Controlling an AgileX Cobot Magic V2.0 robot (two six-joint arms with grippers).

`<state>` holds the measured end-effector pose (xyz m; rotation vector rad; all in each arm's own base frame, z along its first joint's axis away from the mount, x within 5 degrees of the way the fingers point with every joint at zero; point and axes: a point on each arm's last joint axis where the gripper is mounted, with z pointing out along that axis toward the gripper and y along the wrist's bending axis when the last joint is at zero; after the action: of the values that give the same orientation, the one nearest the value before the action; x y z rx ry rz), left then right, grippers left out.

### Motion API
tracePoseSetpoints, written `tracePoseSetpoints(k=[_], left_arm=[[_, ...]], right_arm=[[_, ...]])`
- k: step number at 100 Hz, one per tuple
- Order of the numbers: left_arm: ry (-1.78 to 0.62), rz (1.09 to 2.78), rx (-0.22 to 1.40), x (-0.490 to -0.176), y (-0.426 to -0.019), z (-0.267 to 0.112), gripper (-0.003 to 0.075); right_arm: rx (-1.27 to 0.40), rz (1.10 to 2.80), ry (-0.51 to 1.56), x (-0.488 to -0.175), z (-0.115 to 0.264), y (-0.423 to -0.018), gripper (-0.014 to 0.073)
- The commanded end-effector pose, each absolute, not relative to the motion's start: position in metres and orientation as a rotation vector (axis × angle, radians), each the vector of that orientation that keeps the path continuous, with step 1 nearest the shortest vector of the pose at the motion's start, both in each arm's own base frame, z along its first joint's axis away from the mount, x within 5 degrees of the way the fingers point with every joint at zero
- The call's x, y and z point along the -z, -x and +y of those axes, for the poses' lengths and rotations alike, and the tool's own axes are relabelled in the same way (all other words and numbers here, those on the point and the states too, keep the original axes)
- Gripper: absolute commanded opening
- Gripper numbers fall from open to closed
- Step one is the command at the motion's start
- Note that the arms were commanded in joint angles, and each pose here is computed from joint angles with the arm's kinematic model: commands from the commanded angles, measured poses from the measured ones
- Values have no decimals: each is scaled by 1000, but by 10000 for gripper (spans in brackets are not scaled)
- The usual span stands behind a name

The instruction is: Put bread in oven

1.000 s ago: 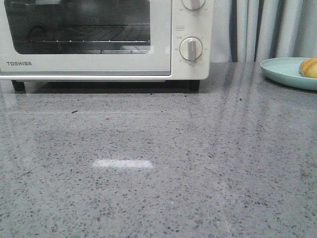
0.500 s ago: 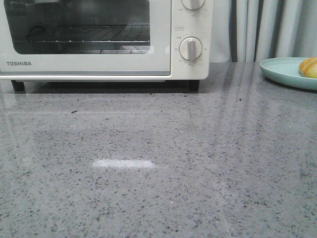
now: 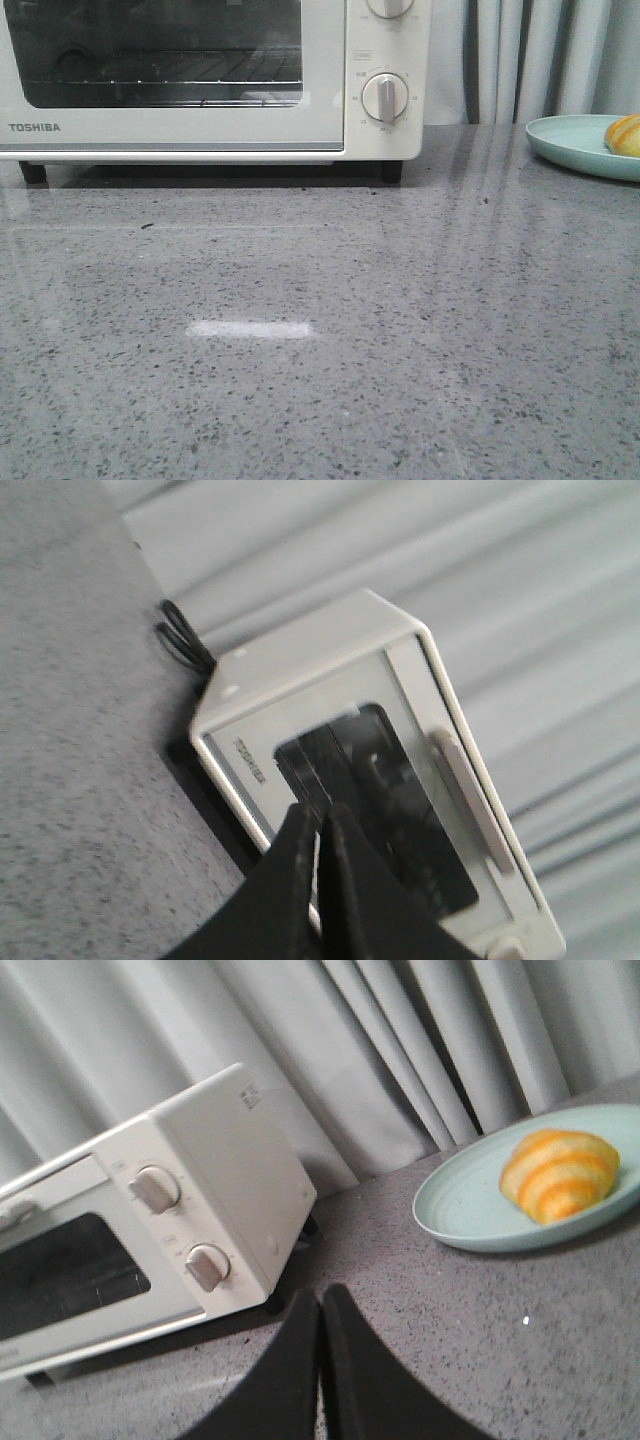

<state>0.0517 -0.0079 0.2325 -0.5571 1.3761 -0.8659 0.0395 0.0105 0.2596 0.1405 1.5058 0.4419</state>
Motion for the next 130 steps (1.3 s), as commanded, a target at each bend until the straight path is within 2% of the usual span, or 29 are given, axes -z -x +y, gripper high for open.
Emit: tracePoseSetpoints(k=[1,12,27,46,58,70,93,130], left_arm=[[283,1411,717,-270,-44,-15,-22],[107,1471,563,-311,-54,-20,-21],[-160,1580,374,-356,-90,-31,-21],[-230,1584,378,-396,-141,-47,-21],[-328,1577,383,-410,-165,-66,-21],[-378,1604,400,-412,-192,-85,-21],[-317,1659,384,-400,-241,-101,-21],[-350,1782,392,-371,-273,-116,-21]], right_arm=[[-308,1487,-25,-294,9,-31,-49],[-199,1585,112,-316,12,-34,-49],[-188,1633,125,-332,14,-50,-49],[-185,1648,120,-335,14,-60,-49],[-185,1648,120,-335,14,-60,-49],[-185,1642,119,-335,14,-60,-49],[-183,1629,115,-336,14,-60,-49],[-183,1628,115,-336,14,-60,-49]])
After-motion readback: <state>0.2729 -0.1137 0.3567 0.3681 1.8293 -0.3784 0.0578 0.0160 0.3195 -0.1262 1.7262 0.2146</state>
